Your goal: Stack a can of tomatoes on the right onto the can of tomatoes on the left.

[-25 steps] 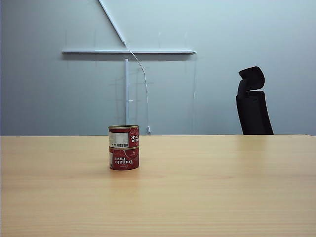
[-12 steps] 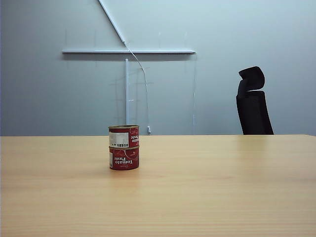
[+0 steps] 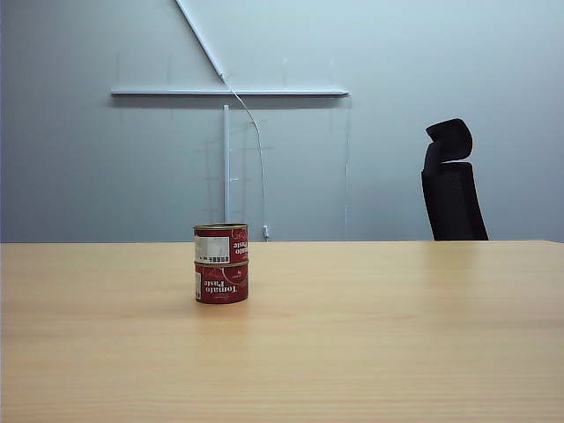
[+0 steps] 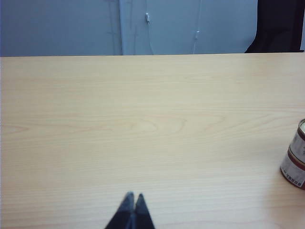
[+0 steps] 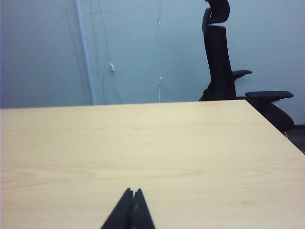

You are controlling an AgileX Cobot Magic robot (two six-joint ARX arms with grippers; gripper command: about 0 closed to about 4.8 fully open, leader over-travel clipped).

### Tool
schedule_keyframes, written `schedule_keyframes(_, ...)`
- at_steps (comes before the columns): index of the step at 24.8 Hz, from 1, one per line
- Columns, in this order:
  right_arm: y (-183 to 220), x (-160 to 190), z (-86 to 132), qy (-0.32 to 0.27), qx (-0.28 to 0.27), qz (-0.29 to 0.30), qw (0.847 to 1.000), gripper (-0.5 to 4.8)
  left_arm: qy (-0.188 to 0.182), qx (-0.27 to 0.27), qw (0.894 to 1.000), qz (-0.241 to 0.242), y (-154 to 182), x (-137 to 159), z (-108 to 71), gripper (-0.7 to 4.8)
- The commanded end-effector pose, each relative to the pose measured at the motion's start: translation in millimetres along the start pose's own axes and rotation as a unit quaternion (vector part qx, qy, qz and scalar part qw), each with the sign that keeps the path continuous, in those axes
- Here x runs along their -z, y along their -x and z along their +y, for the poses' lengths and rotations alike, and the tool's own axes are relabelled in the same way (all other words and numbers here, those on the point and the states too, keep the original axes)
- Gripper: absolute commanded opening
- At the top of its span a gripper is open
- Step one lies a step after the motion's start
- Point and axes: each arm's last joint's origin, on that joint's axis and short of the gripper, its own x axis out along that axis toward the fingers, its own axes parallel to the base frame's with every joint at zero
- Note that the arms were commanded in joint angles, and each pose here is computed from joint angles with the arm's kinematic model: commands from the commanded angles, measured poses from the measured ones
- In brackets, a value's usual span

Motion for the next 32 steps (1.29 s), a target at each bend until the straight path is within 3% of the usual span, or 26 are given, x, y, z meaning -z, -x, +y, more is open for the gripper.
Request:
schedule_keyframes(1, 0.0, 0.4, 0.2, 0.016, -0.002, -0.003, 1.000, -0.09, 0.000, 0.001, 1.000, -0.004, 0.3, -1.8, 0.0, -0.04)
schedule_keyframes(32, 0.0, 0.6, 0.1, 0.027, 0.000, -0.003, 1.000, -0.08, 0.000, 0.001, 1.000, -0.004, 0.3, -1.8, 0.0, -0.04)
